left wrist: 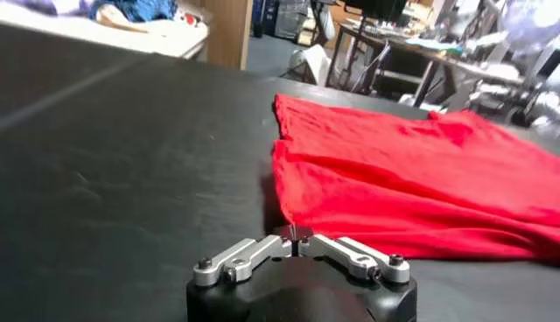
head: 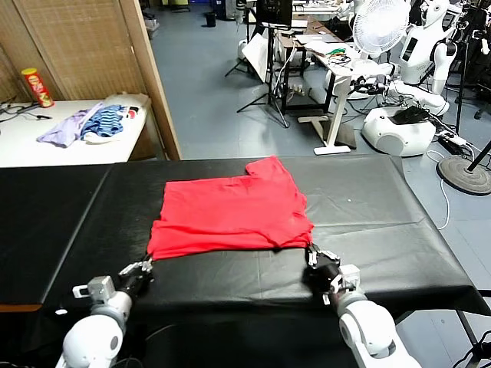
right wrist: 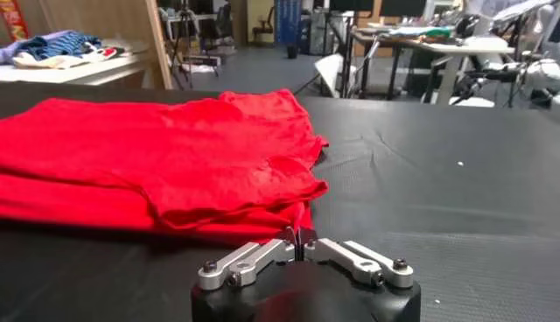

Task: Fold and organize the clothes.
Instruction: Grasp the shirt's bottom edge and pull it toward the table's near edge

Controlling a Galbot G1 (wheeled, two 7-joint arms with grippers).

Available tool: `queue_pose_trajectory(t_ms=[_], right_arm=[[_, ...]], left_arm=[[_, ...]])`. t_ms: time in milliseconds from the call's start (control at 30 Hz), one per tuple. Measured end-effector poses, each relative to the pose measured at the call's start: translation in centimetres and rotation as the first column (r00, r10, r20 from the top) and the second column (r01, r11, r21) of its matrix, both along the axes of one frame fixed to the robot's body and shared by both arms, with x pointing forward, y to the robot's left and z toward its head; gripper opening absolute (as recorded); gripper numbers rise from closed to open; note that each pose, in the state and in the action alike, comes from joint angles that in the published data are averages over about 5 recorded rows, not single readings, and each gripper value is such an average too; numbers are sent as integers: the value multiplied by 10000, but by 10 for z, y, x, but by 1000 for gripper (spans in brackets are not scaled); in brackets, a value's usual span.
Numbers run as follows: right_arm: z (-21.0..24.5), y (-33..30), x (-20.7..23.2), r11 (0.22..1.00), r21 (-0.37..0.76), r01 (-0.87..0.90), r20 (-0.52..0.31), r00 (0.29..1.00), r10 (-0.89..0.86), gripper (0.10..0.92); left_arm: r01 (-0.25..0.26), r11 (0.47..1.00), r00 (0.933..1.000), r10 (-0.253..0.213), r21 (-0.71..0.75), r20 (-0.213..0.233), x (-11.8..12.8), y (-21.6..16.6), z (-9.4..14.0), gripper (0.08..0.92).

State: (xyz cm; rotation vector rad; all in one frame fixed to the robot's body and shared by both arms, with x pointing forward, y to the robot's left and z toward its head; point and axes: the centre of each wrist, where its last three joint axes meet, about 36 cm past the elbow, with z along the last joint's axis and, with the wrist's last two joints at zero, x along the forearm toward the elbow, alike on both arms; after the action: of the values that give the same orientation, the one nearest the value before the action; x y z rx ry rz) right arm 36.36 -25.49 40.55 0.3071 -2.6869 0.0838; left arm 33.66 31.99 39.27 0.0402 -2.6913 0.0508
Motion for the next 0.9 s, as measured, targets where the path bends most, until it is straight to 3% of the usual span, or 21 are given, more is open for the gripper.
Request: queue_pose_trajectory(t_ms=[300,367,467,567,733,900], right_arm=[[14,6,-38,9999,-104,-71,-383,9992,67,141],[16,6,-46,9999,-97,-94,-494,9987,89,195],[22,6,-59,9998,-130,-152,-645,9978,143,345],[31,5,-70,9996,-106,-243,-763,9968,234,512],[52,-3,-74,9987,415,-294,-595,9977,319,752],[66,-25,-48,9982,558,236,-38,9997,-234,796]], left_arm=[[507,9966,9986,-495,647,-208,-28,-1,18,125],[537,9961,9983,-519,706,-274,-36,-3,21,125],[518,9955,9979,-485,792,-419,-48,-5,26,142],[476,9951,9974,-427,866,-574,-60,-6,31,249],[364,9953,9941,-269,895,-1048,-79,-8,43,534],[574,9919,9879,-400,1137,-1495,-81,-6,69,753]])
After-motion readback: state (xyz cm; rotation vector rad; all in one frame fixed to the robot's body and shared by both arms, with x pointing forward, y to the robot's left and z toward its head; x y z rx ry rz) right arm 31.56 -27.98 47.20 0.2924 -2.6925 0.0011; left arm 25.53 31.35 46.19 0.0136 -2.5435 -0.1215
